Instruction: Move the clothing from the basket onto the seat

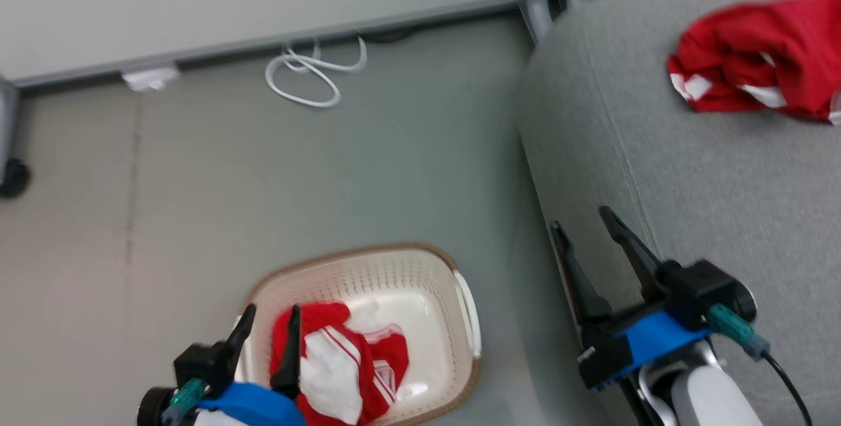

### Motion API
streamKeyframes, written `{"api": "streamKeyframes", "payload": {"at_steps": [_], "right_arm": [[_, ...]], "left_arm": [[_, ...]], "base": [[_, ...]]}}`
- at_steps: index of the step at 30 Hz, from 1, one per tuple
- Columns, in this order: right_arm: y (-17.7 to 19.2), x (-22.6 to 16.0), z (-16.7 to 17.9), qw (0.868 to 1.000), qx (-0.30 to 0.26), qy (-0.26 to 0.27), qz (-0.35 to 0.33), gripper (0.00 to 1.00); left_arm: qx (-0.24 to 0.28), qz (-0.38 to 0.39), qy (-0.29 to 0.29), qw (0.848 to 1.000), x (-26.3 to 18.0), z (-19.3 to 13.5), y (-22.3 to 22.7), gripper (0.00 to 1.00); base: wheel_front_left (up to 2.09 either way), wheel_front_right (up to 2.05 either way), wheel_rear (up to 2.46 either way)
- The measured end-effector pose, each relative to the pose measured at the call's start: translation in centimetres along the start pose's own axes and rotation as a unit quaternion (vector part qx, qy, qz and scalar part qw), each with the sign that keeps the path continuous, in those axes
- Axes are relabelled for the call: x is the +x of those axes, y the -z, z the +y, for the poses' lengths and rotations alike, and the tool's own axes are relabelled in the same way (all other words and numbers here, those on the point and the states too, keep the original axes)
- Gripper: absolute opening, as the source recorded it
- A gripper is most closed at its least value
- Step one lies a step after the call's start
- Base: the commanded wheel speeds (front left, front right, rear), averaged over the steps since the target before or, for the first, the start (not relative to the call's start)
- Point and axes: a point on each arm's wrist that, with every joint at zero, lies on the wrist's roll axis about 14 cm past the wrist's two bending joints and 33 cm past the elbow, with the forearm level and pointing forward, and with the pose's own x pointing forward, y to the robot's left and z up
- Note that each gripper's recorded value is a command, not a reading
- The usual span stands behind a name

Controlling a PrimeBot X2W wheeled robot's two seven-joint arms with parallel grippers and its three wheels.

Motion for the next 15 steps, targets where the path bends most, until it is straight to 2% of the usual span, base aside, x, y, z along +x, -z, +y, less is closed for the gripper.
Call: {"api": "streamKeyframes", "payload": {"at_steps": [6, 15], "right_arm": [[2.2, 2.3, -0.6, 1.000, 0.004, -0.003, 0.022, 1.00], [6.7, 4.8, -2.1, 0.998, 0.007, 0.000, 0.062, 1.00]], "left_arm": [[0.015, 0.137, 0.071, 0.988, 4.4, -2.7, 7.0, 1.00], [0.047, 0.304, 0.100, 0.946, 8.5, -2.0, 16.3, 1.00]], "base": [[0.00, 0.00, 0.00], [0.00, 0.00, 0.00]]}}
